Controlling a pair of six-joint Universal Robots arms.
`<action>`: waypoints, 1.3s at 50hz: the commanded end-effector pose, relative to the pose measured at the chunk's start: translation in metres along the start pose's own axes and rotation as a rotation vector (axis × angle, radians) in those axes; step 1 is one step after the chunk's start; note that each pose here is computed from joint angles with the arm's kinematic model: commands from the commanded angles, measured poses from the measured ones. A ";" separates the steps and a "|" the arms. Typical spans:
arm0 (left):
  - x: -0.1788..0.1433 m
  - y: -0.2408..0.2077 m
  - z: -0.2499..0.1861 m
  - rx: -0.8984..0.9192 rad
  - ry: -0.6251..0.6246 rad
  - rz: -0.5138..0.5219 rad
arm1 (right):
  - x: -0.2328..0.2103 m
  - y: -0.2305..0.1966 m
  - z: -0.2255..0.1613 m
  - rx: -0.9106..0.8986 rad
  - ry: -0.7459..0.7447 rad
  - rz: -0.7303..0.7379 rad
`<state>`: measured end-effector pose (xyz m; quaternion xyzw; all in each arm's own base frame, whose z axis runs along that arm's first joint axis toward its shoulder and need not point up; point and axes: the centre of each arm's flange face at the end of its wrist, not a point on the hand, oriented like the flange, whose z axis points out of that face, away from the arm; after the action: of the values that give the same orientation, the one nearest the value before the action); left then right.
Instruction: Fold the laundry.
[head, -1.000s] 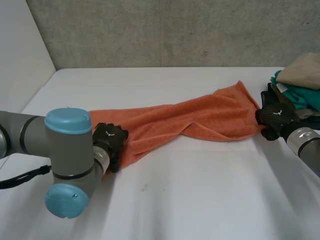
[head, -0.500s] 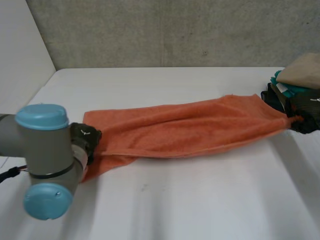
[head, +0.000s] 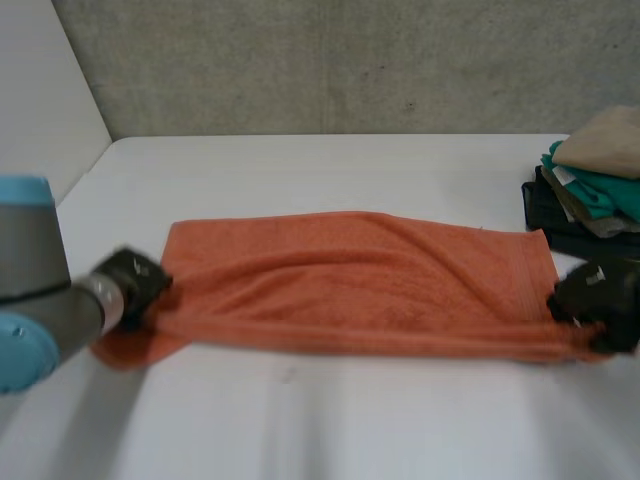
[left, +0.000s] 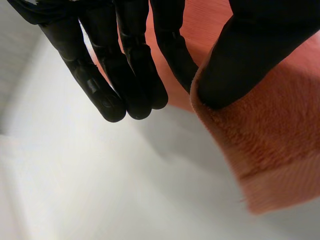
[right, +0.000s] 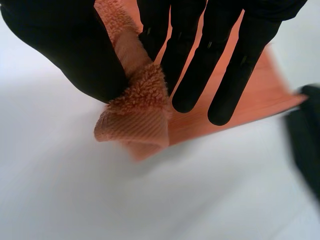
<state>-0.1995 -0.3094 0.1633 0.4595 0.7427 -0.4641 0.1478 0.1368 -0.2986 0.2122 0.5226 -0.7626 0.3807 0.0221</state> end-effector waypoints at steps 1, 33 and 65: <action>-0.095 -0.092 -0.004 0.354 -0.368 -0.009 | 0.064 -0.075 0.006 0.362 0.382 0.091; -0.124 -0.068 0.045 0.537 -0.449 -0.330 | 0.052 -0.114 0.060 0.627 0.461 0.271; 0.003 0.026 -0.074 -0.016 0.195 0.316 | -0.048 0.006 0.008 -0.208 -0.122 -0.178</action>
<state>-0.1517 -0.2411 0.1797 0.5807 0.7193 -0.3520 0.1463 0.1580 -0.2559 0.2054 0.5849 -0.7682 0.2541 0.0570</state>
